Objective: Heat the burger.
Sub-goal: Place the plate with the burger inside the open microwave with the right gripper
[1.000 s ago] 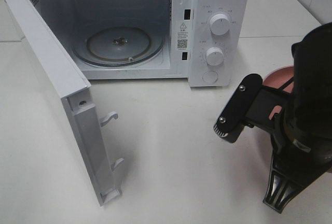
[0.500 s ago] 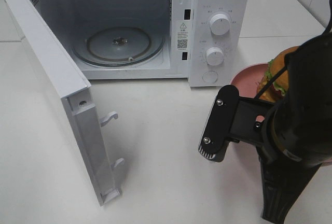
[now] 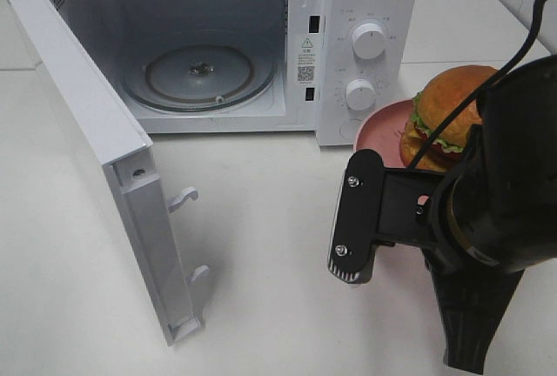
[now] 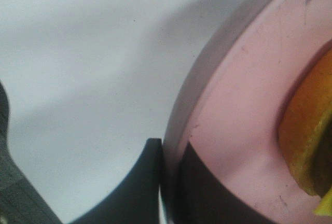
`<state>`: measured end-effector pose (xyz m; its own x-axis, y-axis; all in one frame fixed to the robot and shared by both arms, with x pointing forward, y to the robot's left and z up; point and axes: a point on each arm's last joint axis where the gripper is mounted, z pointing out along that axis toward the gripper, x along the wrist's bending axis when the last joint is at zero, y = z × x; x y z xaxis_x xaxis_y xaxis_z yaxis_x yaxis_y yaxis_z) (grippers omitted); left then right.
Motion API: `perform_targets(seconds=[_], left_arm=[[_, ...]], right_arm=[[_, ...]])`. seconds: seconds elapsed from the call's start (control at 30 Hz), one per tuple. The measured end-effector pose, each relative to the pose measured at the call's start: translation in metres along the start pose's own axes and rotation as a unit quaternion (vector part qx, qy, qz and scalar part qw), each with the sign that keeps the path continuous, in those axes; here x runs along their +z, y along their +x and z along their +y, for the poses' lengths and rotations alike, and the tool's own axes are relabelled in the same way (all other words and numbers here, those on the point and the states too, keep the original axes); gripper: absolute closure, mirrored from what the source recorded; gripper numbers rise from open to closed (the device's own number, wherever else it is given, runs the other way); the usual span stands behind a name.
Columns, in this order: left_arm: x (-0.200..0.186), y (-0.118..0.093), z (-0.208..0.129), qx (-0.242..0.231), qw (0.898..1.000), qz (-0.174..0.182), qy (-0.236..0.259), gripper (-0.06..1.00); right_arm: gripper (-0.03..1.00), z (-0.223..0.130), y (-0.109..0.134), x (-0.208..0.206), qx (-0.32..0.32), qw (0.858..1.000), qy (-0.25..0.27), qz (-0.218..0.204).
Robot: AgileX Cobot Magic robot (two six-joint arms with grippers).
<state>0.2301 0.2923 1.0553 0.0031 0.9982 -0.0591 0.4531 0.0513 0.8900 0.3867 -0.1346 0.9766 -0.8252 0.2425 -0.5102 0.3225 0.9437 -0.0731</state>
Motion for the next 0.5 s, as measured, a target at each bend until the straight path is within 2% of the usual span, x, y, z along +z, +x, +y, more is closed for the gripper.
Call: perform_targets(seconds=[0.5], left_arm=[[0.0000, 0.0000, 0.0000, 0.000, 1.000, 0.000, 0.000, -0.05]], right_arm=[[0.93, 0.0058, 0.0015, 0.0012, -0.087, 0.996, -0.037, -0.001]])
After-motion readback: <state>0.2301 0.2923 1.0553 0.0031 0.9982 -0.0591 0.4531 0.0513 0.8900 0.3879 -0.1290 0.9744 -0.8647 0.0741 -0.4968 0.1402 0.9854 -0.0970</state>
